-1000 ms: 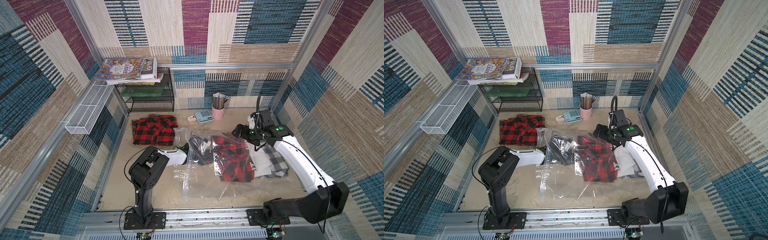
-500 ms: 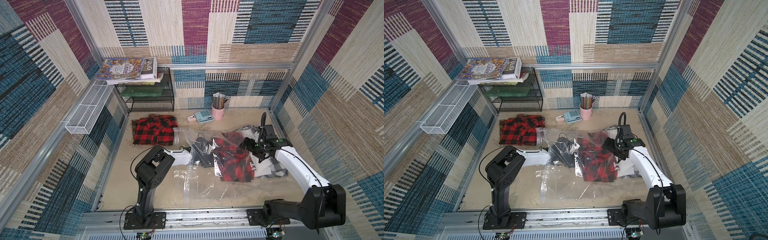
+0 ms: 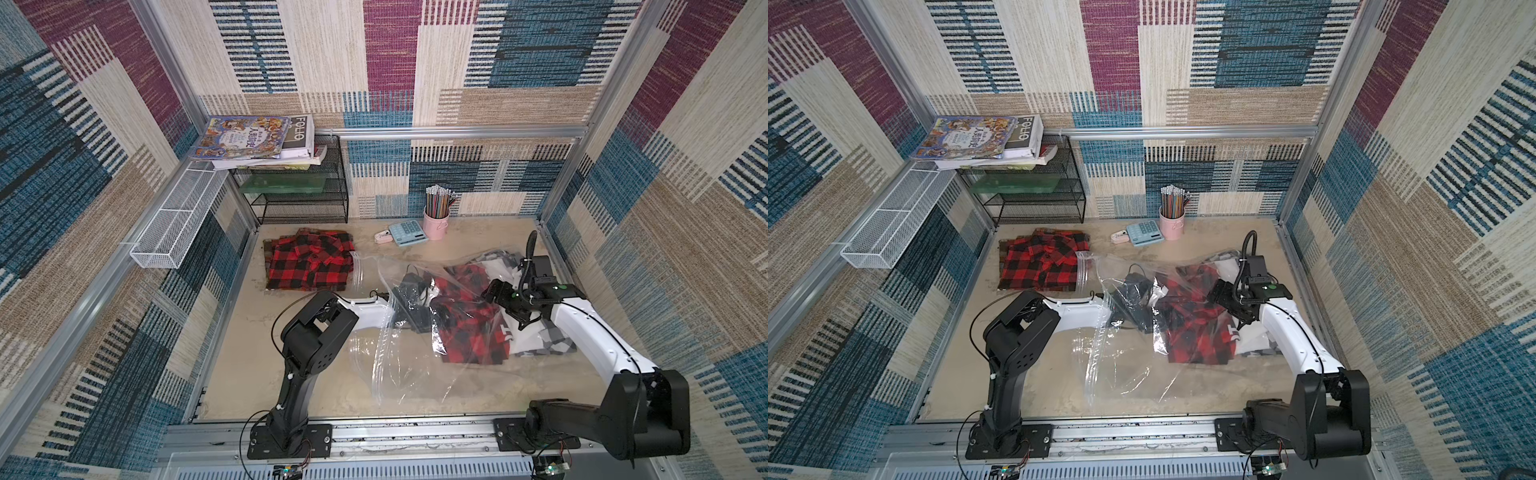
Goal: Take the shirt out of the vacuum bag
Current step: Take out the shirt from the vacuum bag.
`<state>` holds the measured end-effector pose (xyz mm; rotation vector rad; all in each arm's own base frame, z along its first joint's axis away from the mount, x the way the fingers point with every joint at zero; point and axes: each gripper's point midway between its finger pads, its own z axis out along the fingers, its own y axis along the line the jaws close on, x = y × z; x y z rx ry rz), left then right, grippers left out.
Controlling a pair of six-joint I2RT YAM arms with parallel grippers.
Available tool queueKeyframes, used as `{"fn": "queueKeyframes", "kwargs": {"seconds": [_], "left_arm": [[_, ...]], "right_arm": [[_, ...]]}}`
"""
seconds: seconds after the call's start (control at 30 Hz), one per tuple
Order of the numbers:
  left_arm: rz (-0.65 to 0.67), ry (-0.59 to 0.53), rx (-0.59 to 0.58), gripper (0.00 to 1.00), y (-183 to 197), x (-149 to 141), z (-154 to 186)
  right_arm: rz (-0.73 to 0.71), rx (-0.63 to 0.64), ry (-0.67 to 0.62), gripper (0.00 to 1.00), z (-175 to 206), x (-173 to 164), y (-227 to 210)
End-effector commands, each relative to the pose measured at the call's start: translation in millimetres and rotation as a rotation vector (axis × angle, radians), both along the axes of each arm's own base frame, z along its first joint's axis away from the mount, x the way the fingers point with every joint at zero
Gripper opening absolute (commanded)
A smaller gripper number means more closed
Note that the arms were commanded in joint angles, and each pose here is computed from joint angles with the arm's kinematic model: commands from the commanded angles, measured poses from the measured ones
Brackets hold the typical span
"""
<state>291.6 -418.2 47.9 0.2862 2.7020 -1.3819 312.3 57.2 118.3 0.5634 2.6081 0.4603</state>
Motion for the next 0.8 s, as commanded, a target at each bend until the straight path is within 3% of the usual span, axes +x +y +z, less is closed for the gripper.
{"fn": "queueKeyframes", "kwargs": {"seconds": [0.0, 0.1, 0.27, 0.33, 0.5, 0.77], "left_arm": [[0.048, 0.01, 0.12, 0.68, 15, 4, -27], [0.04, 0.005, 0.125, 0.51, 12, 6, -27], [0.013, -0.008, 0.128, 0.15, 9, 8, -23], [0.009, -0.012, 0.132, 0.05, 9, 8, -23], [0.002, -0.029, 0.122, 0.0, 8, 10, -13], [-0.027, -0.095, 0.081, 0.0, 5, 11, 34]], "right_arm": [[-0.009, -0.021, 0.012, 0.9, -7, 0, -5], [-0.021, -0.025, 0.02, 0.88, -13, -1, -9], [-0.033, -0.023, 0.032, 0.87, -20, -3, -12], [-0.034, -0.025, 0.031, 0.87, -21, -3, -13], [-0.042, -0.028, 0.04, 0.86, -26, -4, -15], [-0.064, -0.033, 0.051, 0.87, -32, -1, -21]]}}
